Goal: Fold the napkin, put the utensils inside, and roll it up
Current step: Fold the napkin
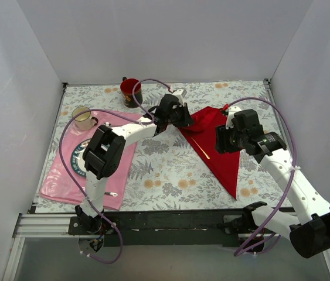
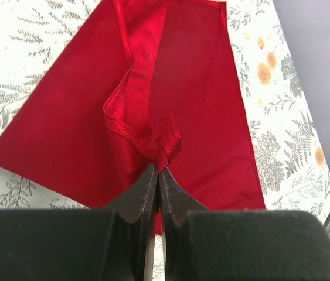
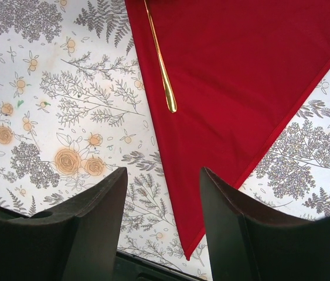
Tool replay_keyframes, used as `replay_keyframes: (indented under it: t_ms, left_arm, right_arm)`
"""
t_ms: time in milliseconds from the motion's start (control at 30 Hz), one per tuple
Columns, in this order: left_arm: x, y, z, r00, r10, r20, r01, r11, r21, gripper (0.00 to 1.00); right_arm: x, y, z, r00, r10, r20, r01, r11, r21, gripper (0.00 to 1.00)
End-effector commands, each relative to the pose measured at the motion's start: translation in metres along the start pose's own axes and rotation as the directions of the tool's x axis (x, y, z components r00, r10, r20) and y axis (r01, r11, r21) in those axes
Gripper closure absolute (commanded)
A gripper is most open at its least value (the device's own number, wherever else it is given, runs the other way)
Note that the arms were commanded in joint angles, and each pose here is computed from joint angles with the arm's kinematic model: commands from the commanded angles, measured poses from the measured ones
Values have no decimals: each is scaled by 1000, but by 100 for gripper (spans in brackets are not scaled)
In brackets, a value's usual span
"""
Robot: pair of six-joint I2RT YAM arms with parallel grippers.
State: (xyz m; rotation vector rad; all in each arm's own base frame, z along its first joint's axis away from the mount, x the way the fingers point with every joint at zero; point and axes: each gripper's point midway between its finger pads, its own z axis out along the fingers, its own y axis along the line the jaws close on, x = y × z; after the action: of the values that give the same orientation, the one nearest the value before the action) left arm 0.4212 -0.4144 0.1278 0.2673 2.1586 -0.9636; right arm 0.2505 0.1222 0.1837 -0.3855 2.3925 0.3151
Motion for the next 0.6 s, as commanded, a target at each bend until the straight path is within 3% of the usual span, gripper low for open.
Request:
replay_keyframes:
  t_ms: [0,167,400,567]
  left_arm:
    - [-21,-39,-24,999,25,46,-28,998,64,97]
    - [-5,-49,-18,1000,17,12,-17,996,87,97]
    - [11,-59,-19,1000,16,-1,-16,994,106,96]
    - [18,-63,-18,1000,16,-7,-15,994,107,94]
  right_arm:
    - [-7,1,-5,999,5,48,-5,1000,-6,39]
    - [-4,1,-5,999,22,45,-22,1000,-3,39]
    - [1,-19,1,995,97,36,-100,987,122,39]
    - [6,-17,5,994,106,14,-107,988,111,40]
